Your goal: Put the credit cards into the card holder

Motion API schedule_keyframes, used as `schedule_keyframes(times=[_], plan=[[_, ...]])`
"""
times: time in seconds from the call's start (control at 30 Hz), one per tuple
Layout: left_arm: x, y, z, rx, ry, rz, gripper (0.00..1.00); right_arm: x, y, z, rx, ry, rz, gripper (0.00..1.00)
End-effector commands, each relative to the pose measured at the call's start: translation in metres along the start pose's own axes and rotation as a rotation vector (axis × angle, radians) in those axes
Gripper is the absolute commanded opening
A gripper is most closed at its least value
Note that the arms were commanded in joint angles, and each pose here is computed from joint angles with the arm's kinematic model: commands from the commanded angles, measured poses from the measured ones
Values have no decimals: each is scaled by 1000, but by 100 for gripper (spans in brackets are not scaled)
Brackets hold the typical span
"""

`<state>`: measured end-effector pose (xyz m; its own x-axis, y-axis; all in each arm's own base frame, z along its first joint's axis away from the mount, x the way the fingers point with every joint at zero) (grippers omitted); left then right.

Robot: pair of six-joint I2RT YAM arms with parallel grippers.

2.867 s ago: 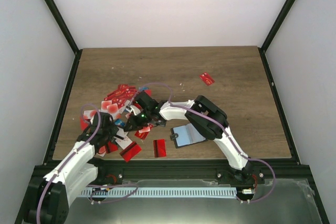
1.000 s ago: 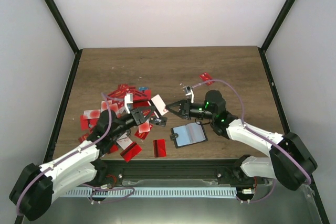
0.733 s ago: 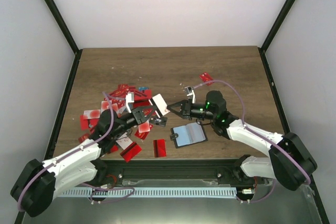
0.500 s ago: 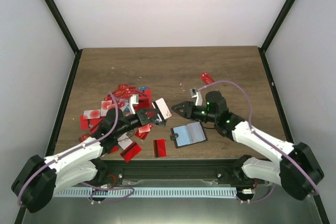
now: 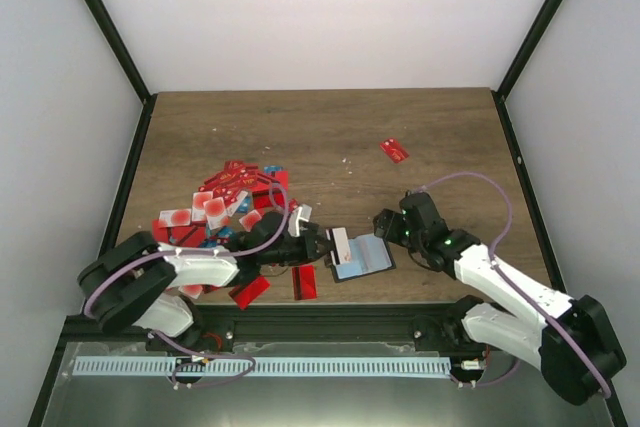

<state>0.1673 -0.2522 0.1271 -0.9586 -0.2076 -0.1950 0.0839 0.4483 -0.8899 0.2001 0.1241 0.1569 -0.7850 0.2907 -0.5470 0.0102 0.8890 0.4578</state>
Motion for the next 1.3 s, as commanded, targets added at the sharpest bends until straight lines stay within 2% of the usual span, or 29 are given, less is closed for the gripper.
schedule_keyframes(times=[0.0, 0.27, 0.6, 1.27], plan=[[3, -20, 20, 87, 44, 0, 4, 10, -25, 9, 139, 22, 38, 81], [13, 8, 31, -24, 66, -120, 4, 33, -36, 25, 117, 103, 69, 81], [20, 21, 51, -27, 143, -183, 4, 54, -40, 35, 50, 200, 83, 79], [17, 14, 63, 25, 171, -171, 4, 74, -45, 35, -9, 283, 98, 78]])
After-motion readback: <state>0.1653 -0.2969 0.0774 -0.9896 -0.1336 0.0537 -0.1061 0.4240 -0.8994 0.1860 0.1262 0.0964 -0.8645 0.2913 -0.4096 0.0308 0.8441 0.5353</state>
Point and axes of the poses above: each gripper's point midway between its finger pads, its own z axis out along the fingers, its own y axis along the line the jaws close on, x = y × z, the point moved 8 cm from there along -z, back along the fingers, and after that the axes turned 4 degrees about -z, right-handed, at the moved point
